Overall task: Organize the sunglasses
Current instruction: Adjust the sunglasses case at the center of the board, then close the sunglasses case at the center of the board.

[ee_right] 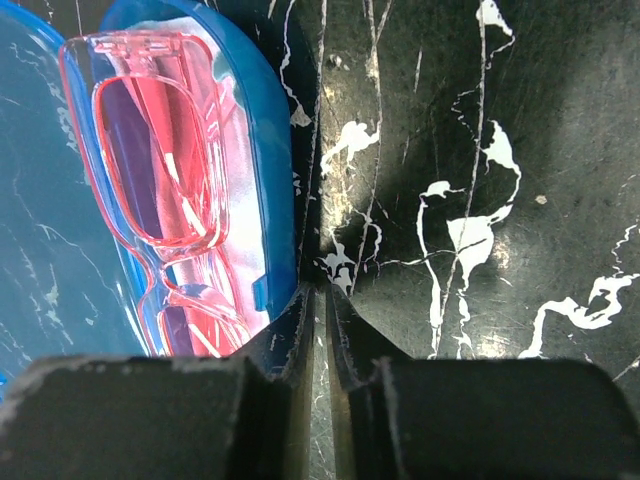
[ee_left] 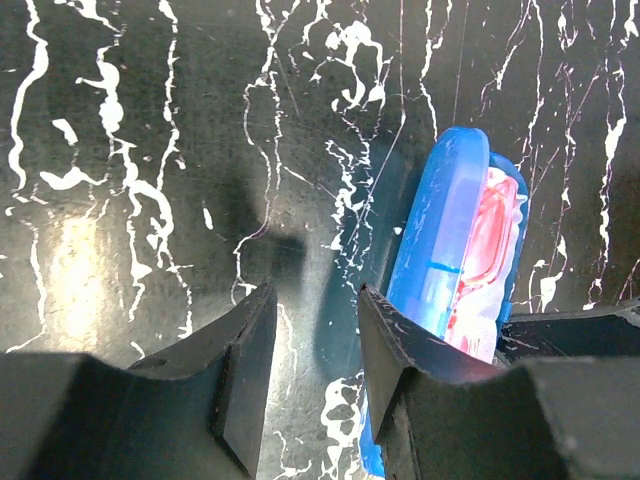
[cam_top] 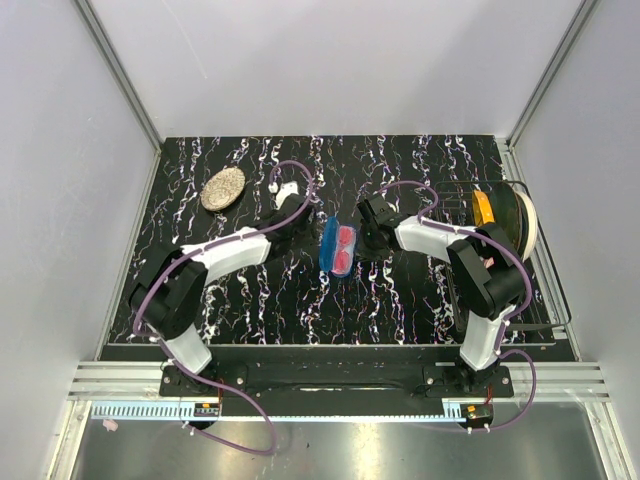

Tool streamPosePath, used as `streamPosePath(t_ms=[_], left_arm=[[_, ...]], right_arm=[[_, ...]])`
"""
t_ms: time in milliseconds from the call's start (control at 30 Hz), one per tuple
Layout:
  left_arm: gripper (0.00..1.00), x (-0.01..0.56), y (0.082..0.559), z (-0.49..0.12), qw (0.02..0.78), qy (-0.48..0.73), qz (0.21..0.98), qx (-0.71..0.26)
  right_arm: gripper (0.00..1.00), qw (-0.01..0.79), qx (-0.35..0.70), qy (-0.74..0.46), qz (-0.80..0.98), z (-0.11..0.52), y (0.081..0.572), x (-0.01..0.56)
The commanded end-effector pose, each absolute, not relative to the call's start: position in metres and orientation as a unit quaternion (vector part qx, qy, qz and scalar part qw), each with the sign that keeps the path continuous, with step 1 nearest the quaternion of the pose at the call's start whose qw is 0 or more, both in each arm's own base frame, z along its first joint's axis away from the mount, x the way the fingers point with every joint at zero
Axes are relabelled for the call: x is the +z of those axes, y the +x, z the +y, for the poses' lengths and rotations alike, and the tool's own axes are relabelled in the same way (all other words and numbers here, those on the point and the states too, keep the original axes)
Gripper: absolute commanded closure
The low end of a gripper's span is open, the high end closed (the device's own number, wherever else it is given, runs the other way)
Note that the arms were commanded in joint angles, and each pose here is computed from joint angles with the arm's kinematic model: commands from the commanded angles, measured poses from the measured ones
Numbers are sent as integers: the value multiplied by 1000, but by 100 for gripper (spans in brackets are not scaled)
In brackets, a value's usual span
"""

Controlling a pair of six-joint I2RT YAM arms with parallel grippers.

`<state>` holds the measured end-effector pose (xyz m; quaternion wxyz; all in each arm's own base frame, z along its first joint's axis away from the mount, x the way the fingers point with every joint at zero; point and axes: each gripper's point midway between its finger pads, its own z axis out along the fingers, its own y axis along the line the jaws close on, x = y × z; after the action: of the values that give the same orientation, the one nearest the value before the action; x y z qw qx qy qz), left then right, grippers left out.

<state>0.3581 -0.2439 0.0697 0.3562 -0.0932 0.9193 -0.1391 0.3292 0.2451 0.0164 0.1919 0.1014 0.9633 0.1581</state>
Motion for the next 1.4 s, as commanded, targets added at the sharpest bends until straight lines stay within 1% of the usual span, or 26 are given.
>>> streamPosePath(t_ms=[0, 100, 200, 233, 267, 300, 333, 400, 433, 600, 767, 833, 1000, 1033, 1167, 1367], left_arm=[[58, 101, 368, -234, 402, -122, 893, -161], [58, 107, 367, -232, 408, -123, 888, -173], [57, 112, 366, -239, 412, -118, 876, -223], [57, 114, 362, -248, 401, -104, 874, -253], [57, 121, 366, -255, 410, -97, 863, -280], [57, 118, 360, -261, 395, -85, 863, -304], [57, 125, 362, -270, 400, -72, 851, -333], [58, 122, 352, -282, 380, -47, 845, -373], [58, 126, 354, -288, 385, -38, 835, -391], [60, 127, 345, -300, 372, -20, 819, -436], [66, 121, 346, -304, 359, -18, 823, -439], [67, 120, 346, -302, 363, -18, 823, -436], [66, 126, 349, -290, 388, -12, 829, -401], [62, 127, 349, -287, 392, -13, 831, -394], [59, 136, 351, -275, 417, -11, 831, -368], [57, 130, 353, -268, 418, -14, 840, -345]], right_arm=[[87, 206, 146, 102, 962, 247, 337, 14], [87, 214, 146, 106, 960, 245, 338, 17], [87, 215, 147, 104, 960, 246, 339, 19], [87, 216, 148, 103, 959, 246, 340, 19], [87, 215, 150, 102, 960, 247, 339, 19], [87, 215, 150, 102, 960, 248, 340, 19], [87, 211, 150, 102, 960, 248, 339, 17], [87, 209, 150, 101, 961, 248, 338, 15], [87, 208, 150, 101, 961, 248, 338, 15], [87, 208, 149, 101, 961, 248, 338, 14], [87, 209, 152, 98, 961, 249, 338, 15], [87, 208, 150, 97, 962, 249, 338, 14], [87, 206, 149, 96, 962, 248, 338, 12], [87, 205, 149, 96, 962, 248, 337, 11], [87, 204, 147, 96, 963, 248, 338, 9], [88, 199, 148, 99, 964, 248, 337, 5]])
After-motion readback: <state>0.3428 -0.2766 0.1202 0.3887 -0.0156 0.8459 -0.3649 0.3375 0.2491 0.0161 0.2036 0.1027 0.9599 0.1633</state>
